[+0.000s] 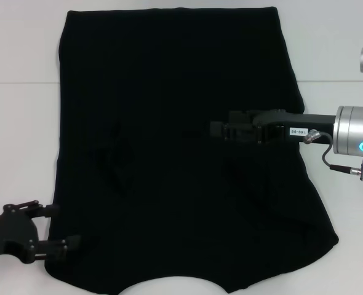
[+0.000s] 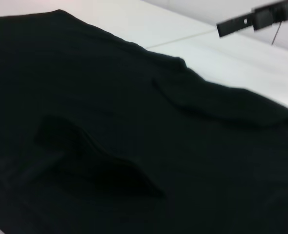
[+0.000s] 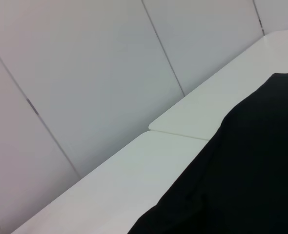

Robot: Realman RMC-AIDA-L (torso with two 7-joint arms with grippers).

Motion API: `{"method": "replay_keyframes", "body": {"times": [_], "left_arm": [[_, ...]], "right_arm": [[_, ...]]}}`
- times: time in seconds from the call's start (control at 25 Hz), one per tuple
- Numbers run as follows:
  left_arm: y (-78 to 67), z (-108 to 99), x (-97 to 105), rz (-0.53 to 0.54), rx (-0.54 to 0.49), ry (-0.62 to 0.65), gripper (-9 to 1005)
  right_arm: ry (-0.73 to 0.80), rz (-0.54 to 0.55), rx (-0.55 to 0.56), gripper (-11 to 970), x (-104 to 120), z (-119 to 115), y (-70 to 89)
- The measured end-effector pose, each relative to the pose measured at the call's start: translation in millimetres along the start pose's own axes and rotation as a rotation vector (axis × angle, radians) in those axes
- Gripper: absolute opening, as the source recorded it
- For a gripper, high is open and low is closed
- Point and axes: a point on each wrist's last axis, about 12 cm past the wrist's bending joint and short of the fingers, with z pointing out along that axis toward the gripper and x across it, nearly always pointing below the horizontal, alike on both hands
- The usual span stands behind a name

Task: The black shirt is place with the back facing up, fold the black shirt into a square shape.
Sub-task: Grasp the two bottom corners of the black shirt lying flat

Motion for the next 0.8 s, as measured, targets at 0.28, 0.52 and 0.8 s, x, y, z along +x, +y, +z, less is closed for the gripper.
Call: {"method": "replay_keyframes", "body": {"times": [0.28, 0.52, 0.8], "left_arm": [[1.3, 19, -2, 0.088, -0.012, 0.07, 883], [-0.3, 22, -5, 0.113, 0.011, 0.093, 848], [1.4, 21, -7, 0.14, 0.009, 0.12, 841]], "right_arm": [[-0.007, 0.029, 0.006, 824, -1, 0, -0.9], [-0.012, 0.032, 0.015, 824, -3, -1, -2.1], [-0.012, 0.029, 0.02, 824, -6, -2, -3.4]]}}
